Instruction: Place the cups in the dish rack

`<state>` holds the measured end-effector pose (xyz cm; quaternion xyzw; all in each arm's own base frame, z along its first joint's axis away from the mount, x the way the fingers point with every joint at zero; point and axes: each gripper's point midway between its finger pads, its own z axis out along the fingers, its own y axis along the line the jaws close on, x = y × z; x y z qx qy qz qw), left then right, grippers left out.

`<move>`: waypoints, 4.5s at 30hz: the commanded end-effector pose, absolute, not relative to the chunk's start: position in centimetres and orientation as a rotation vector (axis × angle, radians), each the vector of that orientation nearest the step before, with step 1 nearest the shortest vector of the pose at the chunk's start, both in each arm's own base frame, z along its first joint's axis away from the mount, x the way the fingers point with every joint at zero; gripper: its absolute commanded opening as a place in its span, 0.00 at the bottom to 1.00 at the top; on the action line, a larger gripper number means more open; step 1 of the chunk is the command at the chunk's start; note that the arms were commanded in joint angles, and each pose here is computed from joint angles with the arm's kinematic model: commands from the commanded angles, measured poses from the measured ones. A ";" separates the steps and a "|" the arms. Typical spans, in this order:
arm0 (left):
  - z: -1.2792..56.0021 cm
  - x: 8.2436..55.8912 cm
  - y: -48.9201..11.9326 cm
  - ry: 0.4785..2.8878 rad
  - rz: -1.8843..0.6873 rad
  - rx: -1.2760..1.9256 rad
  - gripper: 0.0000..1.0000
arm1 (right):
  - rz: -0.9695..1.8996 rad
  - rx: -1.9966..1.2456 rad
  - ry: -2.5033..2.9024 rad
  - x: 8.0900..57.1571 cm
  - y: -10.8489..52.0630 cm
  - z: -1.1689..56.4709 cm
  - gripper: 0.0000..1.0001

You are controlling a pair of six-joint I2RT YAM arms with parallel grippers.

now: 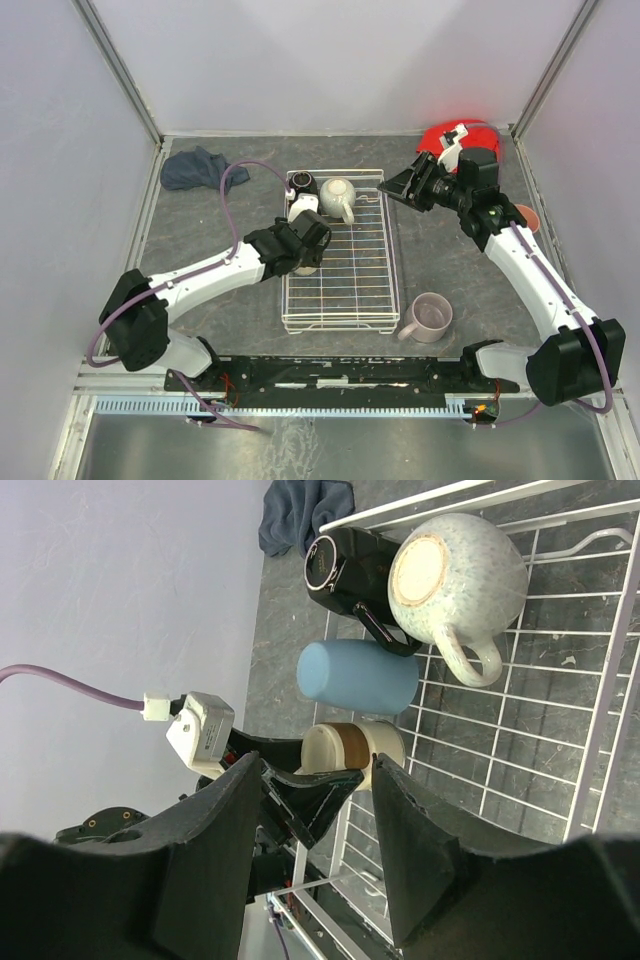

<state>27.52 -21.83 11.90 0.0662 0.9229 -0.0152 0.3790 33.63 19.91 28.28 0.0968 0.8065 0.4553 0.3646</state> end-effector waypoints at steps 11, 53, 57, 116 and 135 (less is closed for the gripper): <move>15.1 28.0 -22.2 2.338 -0.054 0.151 0.85 | 1.182 0.197 2.050 34.2 20.1 29.0 0.57; 32.5 27.8 -33.0 2.180 -0.870 0.321 1.00 | -0.134 0.614 2.432 34.4 -6.7 20.5 0.62; 32.8 28.2 -33.3 2.174 -0.882 0.324 1.00 | -0.171 0.613 2.452 34.7 -7.5 19.0 0.61; 36.0 34.7 -36.1 1.832 -1.886 -0.202 0.99 | 1.556 0.636 1.705 42.6 12.2 35.9 0.01; 35.8 38.4 -35.2 1.777 -1.875 -0.292 0.99 | 1.662 0.553 1.746 39.3 17.2 37.4 0.01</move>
